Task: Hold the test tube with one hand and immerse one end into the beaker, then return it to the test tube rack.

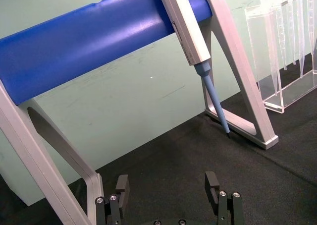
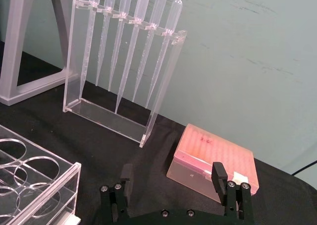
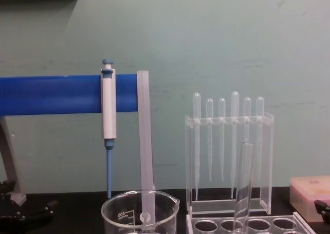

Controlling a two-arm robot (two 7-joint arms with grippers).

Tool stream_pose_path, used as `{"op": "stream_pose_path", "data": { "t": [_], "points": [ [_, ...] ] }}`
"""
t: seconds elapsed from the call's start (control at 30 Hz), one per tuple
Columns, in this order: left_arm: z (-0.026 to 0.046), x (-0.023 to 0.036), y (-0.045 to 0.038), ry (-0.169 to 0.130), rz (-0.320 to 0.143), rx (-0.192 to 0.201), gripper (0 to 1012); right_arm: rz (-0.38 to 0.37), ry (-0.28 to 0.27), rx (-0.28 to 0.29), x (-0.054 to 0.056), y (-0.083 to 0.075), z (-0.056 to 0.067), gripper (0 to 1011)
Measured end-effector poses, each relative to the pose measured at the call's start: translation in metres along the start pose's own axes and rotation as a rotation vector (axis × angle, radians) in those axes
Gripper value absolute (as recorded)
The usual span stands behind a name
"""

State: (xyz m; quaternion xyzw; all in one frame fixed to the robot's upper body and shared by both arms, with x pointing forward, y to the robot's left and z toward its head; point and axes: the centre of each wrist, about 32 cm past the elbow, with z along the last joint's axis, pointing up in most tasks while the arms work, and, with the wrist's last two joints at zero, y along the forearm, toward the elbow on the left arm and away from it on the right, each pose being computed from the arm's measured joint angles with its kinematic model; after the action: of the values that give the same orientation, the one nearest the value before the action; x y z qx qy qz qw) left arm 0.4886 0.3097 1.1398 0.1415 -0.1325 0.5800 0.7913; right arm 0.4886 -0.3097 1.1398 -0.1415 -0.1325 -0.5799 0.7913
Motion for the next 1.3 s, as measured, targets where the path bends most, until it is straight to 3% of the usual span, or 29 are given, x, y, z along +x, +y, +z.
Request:
{"op": "stream_pose_path", "data": {
  "t": [0.27,0.47,0.67,0.83,0.93,1.13,1.3],
  "points": [
    [0.0,0.0,0.0,0.0,0.0,0.0,1000,-0.001,0.0,0.002,0.0,-0.003,0.0,1003],
    [0.0,0.0,0.0,0.0,0.0,0.0,1000,0.001,-0.007,0.012,0.004,-0.024,0.002,1002],
    [0.0,0.0,0.0,0.0,0.0,0.0,1000,0.041,0.021,0.047,0.002,-0.053,0.014,1003],
    [0.0,0.0,0.0,0.0,0.0,0.0,1000,0.13,0.097,0.076,-0.006,-0.071,0.026,1002],
    [0.0,0.0,0.0,0.0,0.0,0.0,1000,0.172,0.14,0.09,-0.009,-0.071,0.03,1003],
    [0.0,0.0,0.0,0.0,0.0,0.0,1000,0.294,0.29,0.121,-0.026,-0.056,0.039,1003],
    [0.0,0.0,0.0,0.0,0.0,0.0,1000,0.329,0.376,0.131,-0.037,-0.035,0.046,1002]
  ]
}}
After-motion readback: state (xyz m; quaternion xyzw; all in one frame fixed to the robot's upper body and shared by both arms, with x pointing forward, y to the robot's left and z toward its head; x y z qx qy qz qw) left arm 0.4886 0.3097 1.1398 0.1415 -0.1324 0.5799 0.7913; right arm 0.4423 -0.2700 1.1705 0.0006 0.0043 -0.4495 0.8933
